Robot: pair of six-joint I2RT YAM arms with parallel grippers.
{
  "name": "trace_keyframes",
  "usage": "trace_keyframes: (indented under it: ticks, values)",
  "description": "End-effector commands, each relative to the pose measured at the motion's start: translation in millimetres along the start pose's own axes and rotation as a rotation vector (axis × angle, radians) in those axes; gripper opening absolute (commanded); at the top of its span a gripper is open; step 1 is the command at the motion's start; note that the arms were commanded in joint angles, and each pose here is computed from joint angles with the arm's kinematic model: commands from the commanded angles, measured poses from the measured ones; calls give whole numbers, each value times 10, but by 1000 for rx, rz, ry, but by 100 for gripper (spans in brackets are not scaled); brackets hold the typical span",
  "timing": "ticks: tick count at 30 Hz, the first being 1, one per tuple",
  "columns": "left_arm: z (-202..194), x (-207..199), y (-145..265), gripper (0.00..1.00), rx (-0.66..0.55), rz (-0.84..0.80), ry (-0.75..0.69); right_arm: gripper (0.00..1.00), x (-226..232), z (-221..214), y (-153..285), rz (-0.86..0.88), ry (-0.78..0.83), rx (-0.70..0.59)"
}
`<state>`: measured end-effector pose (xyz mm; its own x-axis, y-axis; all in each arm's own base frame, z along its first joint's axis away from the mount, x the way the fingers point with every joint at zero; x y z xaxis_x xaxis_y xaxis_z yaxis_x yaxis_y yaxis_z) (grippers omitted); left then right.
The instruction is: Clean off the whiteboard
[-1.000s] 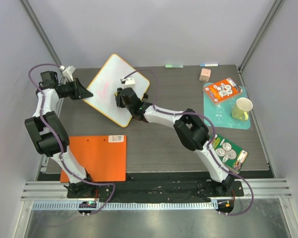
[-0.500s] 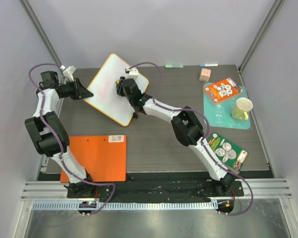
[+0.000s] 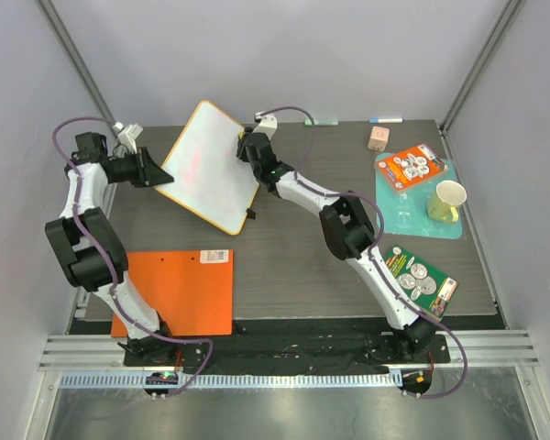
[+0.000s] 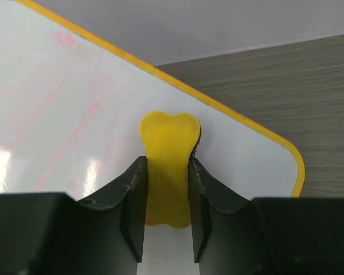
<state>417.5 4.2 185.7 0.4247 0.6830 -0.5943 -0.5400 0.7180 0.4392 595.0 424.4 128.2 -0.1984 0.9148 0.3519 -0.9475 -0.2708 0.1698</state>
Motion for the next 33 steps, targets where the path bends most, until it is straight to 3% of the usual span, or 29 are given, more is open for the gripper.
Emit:
trace_keyframes:
  ticks: [1,6,11,20,25,28,33]
  values:
    - [73,-245,43,0,-2,-55,-146,1,656,-400,577,147,140,135]
    - [72,-253,45,0,-4,-58,-153,1,977,-756,929,196,241,181]
    - [69,-289,80,0,0,-49,-166,1,973,-549,722,168,171,129]
    - [22,-334,117,0,19,-47,-188,1,116,-342,95,-30,-35,85]
    - [24,-331,121,0,18,-47,-191,1,-233,-430,8,-105,-40,139]
    - [18,-329,112,0,19,-49,-190,1,-93,-501,73,-49,-14,171]
    - [9,-330,94,0,19,-57,-180,1,623,-552,412,128,99,164]
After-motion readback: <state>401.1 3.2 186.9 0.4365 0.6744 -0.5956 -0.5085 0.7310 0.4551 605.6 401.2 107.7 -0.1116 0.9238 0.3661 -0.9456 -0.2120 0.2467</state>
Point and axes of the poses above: each gripper's point midway between its finger pads, its own y axis back along the fingers, its own x axis along the line the jaws close on, z = x × y, the point moved 1 cm from there along y, back along the fingers, and after that the axes turned 3 degrees about y, right-handed, at the moved point
